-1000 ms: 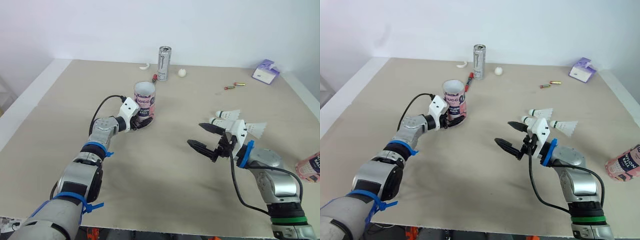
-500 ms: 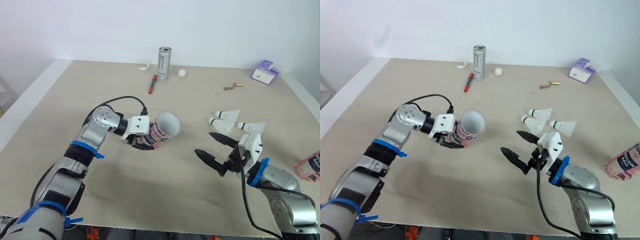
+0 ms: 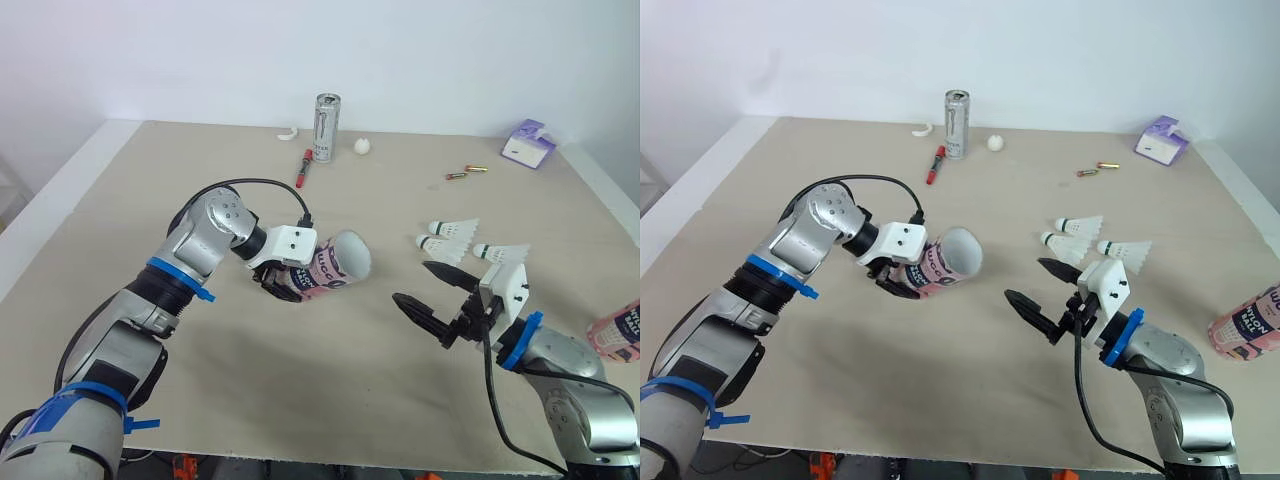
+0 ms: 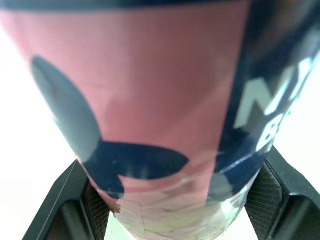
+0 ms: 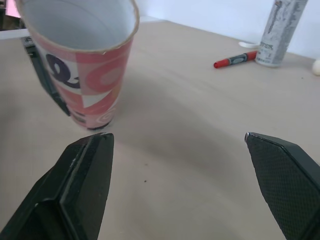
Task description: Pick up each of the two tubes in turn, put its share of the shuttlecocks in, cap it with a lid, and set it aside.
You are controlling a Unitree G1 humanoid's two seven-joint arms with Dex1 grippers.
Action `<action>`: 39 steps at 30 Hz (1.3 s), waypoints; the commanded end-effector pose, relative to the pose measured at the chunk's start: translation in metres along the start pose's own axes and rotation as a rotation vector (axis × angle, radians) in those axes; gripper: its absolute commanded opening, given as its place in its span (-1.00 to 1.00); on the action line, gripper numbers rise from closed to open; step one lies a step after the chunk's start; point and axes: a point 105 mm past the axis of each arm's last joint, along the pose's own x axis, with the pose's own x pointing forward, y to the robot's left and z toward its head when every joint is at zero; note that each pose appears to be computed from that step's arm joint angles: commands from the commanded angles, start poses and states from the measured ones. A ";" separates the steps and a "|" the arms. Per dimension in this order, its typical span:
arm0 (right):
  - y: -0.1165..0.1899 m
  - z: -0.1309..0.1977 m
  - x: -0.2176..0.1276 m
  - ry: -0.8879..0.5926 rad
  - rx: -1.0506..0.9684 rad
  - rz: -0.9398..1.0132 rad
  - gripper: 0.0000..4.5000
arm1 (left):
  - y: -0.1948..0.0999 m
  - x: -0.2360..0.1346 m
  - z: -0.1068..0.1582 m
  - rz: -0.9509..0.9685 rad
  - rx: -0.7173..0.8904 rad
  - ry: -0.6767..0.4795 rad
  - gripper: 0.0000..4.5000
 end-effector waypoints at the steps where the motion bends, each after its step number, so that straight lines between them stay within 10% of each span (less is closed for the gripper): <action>1: -0.018 0.004 -0.010 -0.020 0.019 -0.111 1.00 | 0.000 -0.002 0.006 -0.008 0.012 0.027 0.40; 31: -0.097 -0.026 0.033 0.121 0.178 -0.360 1.00 | 0.004 0.004 0.018 0.017 0.025 0.031 0.40; 39: -0.105 -0.025 0.043 0.130 0.176 -0.382 -0.14 | 0.004 0.007 0.018 0.022 0.022 0.023 0.38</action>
